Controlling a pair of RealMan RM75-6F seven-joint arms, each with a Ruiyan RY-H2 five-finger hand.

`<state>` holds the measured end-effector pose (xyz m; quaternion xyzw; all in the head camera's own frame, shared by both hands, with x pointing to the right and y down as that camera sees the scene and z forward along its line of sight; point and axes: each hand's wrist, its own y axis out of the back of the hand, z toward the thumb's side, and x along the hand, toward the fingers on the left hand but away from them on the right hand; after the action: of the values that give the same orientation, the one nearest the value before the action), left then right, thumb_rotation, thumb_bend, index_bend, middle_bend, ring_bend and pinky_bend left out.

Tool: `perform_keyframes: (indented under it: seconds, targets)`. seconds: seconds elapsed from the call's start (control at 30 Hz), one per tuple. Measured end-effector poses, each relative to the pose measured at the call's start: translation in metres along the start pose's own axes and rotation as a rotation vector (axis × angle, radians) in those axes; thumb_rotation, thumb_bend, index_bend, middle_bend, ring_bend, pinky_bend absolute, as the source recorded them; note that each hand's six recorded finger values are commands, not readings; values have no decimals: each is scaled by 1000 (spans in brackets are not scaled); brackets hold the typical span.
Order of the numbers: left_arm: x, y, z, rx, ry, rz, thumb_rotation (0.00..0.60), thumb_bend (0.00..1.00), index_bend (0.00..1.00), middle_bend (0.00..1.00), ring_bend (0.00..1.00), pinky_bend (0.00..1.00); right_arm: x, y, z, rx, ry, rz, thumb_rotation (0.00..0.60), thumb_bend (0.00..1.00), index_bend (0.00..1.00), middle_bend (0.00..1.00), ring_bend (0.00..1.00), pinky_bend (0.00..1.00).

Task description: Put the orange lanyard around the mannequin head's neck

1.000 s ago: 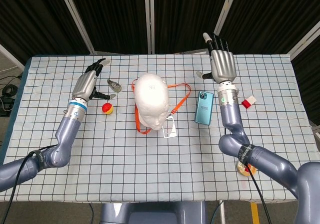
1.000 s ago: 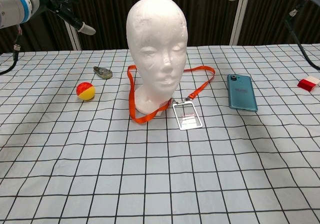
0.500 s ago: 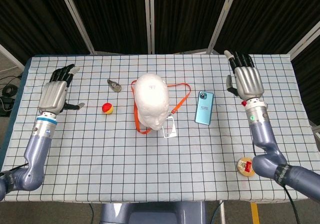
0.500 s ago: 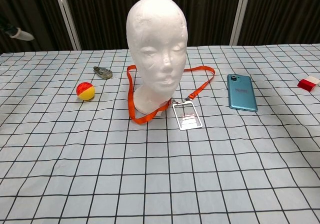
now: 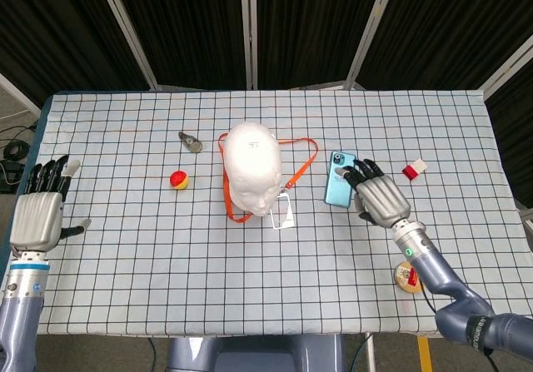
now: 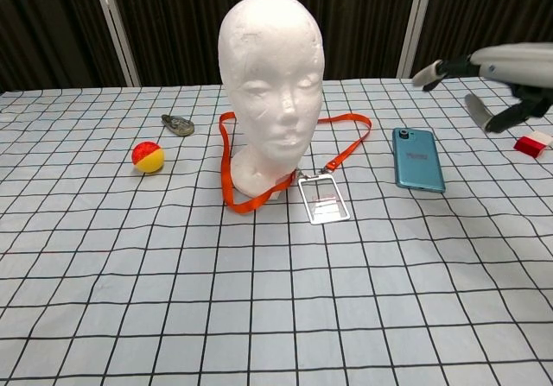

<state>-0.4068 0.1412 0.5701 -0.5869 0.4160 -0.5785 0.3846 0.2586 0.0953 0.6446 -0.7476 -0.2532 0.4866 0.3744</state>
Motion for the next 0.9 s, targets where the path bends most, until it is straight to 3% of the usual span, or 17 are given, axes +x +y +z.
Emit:
perform_keyframes:
  seconds: [0.23,0.37,0.9]
  targets:
    - [-10,-5,1,-6,-13,-6,600,0,0,0,0,0,-25,-43,53,-46,108,87,600,930,196,187,103,180]
    - [-10,-10,-4,-3,-8,-25,600,0,0,0,0,0,-36,-55,76,-53,156,108,600,934,200,195,124,227]
    - [-6,-13,-8,-16,-19,-45,600,0,0,0,0,0,-41,-94,93,-71,161,184,600,960,213,204,123,228]
